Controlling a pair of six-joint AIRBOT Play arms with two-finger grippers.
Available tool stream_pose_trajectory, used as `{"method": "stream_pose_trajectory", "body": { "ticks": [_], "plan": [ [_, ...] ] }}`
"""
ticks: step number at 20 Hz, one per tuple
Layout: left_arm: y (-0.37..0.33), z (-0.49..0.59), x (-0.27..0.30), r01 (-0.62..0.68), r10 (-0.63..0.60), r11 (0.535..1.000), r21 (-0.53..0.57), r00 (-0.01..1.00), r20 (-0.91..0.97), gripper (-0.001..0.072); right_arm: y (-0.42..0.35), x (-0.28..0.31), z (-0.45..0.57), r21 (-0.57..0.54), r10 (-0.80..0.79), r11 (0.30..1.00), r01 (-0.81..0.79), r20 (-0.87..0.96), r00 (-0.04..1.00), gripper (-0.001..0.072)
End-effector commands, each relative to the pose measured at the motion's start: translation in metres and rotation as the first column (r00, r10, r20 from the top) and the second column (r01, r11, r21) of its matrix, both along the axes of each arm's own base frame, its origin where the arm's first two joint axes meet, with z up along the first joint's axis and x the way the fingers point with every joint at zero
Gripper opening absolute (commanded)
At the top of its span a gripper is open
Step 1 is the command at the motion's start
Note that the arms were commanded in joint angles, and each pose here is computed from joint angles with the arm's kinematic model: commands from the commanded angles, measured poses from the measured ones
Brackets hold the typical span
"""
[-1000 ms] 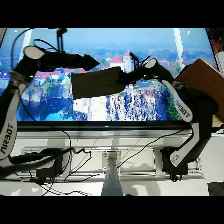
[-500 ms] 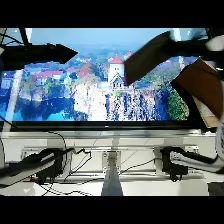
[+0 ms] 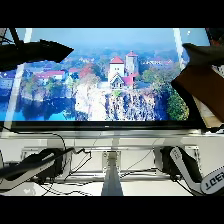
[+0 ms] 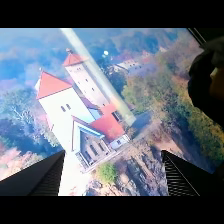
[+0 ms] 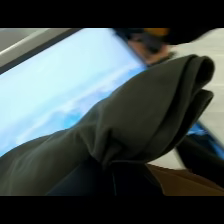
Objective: Fold the clothes and pants, and hang the long-sleeved shirts on hangers.
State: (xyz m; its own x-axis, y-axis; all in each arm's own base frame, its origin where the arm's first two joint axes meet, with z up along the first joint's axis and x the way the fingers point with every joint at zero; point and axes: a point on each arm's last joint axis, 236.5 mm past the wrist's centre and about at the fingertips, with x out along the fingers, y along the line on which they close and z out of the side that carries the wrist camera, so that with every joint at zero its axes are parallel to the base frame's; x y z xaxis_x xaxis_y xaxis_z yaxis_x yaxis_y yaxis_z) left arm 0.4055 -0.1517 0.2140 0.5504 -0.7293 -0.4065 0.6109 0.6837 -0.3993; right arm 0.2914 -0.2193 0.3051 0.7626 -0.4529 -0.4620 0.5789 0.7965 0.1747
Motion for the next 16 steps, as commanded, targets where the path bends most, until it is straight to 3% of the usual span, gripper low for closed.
{"method": "stream_pose_trajectory", "body": {
  "ticks": [1, 2, 3, 5, 6, 8, 10, 12, 15, 16],
  "plan": [
    [0.000, 0.001, 0.000, -0.002, 0.002, 1.000, 0.000, 1.000, 0.003, 0.0691, -0.027, -0.070, -0.024, 0.054, -0.184, 0.980, 0.193, -0.135, 0.973, 0.0017],
    [0.000, 0.001, 0.000, -0.002, 0.002, 1.000, 0.000, 1.000, 0.003, 0.0691, -0.028, -0.077, -0.035, 0.083, -0.194, 0.974, 0.210, -0.169, 0.966, 0.0018],
    [0.000, 0.001, 0.000, -0.002, 0.002, 1.000, 0.000, 1.000, 0.003, 0.0691, -0.027, -0.079, -0.043, 0.102, -0.190, 0.972, 0.212, -0.189, 0.963, 0.0079],
    [0.000, 0.001, 0.000, -0.002, 0.002, 1.000, 0.000, 1.000, 0.003, 0.0691, -0.026, -0.075, -0.047, 0.122, -0.179, 0.971, 0.203, -0.187, 0.966, 0.0503],
    [0.000, 0.001, 0.000, -0.002, 0.002, 1.000, 0.000, 1.000, 0.003, 0.0691, -0.022, -0.067, -0.043, 0.138, -0.159, 0.974, 0.181, -0.154, 0.975, 0.0512],
    [0.000, 0.001, 0.000, -0.002, 0.002, 1.000, 0.000, 1.000, 0.003, 0.0691, -0.004, -0.038, -0.030, 0.161, -0.061, 0.984, 0.070, -0.060, 0.996, 0.0512],
    [0.000, 0.001, 0.000, -0.002, 0.002, 1.000, -0.001, 1.000, 0.003, 0.0691, 0.035, 0.000, -0.028, 0.147, 0.138, 0.981, -0.131, -0.040, 0.990, 0.0492],
    [0.000, 0.001, 0.000, -0.002, 0.002, 1.000, 0.000, 1.000, 0.003, 0.0691, 0.091, 0.038, -0.038, 0.167, 0.341, 0.930, -0.328, -0.053, 0.939, 0.0354],
    [0.000, 0.001, 0.000, -0.002, 0.002, 1.000, 0.000, 1.000, 0.003, 0.0691, 0.192, 0.086, -0.054, 0.200, 0.609, 0.783, -0.589, -0.053, 0.792, 0.0059],
    [0.000, 0.001, 0.000, -0.002, 0.002, 1.000, 0.000, 1.000, 0.003, 0.0691, 0.230, 0.102, -0.057, 0.193, 0.681, 0.723, -0.663, -0.038, 0.731, 0.0056]
  ]
}}
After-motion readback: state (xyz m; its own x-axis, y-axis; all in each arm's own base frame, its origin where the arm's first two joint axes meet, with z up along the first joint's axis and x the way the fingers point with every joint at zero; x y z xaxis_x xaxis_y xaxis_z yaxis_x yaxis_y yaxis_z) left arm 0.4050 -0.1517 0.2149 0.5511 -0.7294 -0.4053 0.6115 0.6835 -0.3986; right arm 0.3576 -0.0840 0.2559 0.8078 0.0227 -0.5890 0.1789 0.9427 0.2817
